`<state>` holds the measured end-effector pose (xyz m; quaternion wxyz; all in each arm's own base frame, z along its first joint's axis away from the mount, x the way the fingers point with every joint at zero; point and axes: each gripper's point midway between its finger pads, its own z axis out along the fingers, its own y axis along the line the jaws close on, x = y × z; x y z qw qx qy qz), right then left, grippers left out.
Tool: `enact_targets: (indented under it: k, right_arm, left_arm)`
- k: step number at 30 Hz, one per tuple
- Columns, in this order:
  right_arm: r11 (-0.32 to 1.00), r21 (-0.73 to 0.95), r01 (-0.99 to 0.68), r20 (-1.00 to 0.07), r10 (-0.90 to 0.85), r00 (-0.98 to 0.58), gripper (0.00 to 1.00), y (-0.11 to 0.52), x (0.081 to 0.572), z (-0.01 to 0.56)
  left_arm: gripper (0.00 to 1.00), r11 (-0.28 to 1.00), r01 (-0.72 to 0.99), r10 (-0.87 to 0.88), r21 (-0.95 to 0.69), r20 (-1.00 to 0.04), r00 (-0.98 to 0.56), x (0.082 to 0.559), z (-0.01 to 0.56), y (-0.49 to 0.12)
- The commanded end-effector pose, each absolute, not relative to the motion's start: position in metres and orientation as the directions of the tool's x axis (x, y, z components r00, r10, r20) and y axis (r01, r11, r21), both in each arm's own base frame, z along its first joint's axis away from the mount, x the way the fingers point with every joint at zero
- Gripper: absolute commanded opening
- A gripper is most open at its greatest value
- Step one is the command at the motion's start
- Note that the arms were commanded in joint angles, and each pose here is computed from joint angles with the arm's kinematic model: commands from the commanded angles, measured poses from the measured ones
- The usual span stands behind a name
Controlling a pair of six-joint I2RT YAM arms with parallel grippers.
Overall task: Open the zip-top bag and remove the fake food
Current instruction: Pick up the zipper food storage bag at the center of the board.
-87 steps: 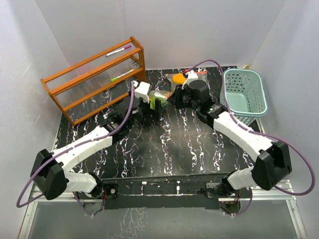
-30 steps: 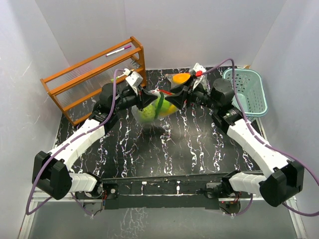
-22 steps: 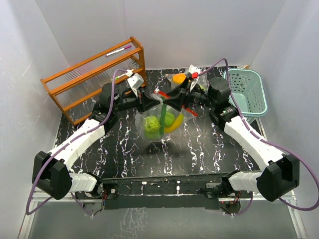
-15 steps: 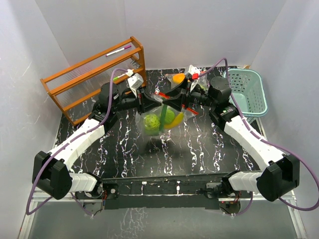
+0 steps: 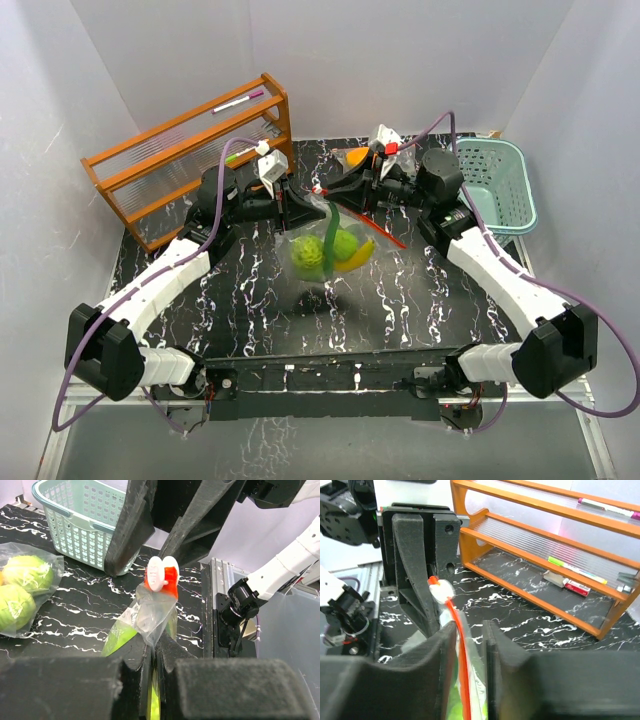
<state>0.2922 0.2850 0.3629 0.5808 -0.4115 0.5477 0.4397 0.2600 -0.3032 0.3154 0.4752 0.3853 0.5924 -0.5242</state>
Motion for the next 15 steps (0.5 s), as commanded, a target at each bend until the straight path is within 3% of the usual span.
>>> enact_targets:
  k: [1, 2, 5, 7, 9, 12, 15]
  right_arm:
    - [0.216, -0.050, -0.975, -0.993, 0.096, 0.072, 0.20, 0.290, 0.288, 0.387]
    - [0.210, -0.049, -0.976, -0.993, 0.098, 0.071, 0.10, 0.290, 0.286, 0.387]
    - [0.211, -0.048, -0.976, -0.991, 0.115, 0.074, 0.07, 0.288, 0.281, 0.391]
    - [0.222, -0.032, -0.975, -0.991, 0.123, 0.060, 0.07, 0.286, 0.279, 0.394]
    - [0.226, -0.014, -0.974, -0.992, 0.117, 0.042, 0.07, 0.285, 0.277, 0.393]
    - [0.222, 0.006, -0.975, -0.994, 0.107, 0.018, 0.07, 0.284, 0.274, 0.388]
    - [0.219, 0.018, -0.975, -0.994, 0.107, 0.005, 0.07, 0.283, 0.272, 0.385]
  left_arm:
    - [0.00, 0.117, 0.979, -0.085, -0.165, -0.984, -0.155, 0.249, 0.347, -0.300]
    - [0.00, 0.118, 0.980, -0.088, -0.161, -0.985, -0.152, 0.249, 0.349, -0.300]
    - [0.01, 0.142, 0.976, -0.094, -0.162, -0.984, -0.150, 0.254, 0.350, -0.299]
    - [0.30, 0.194, 0.969, -0.099, -0.152, -0.986, -0.135, 0.261, 0.350, -0.296]
    - [0.40, 0.245, 0.960, -0.111, -0.135, -0.988, -0.111, 0.266, 0.352, -0.292]
    - [0.42, 0.282, 0.952, -0.128, -0.116, -0.988, -0.083, 0.272, 0.359, -0.289]
    - [0.36, 0.264, 0.957, -0.127, -0.119, -0.988, -0.088, 0.274, 0.359, -0.293]
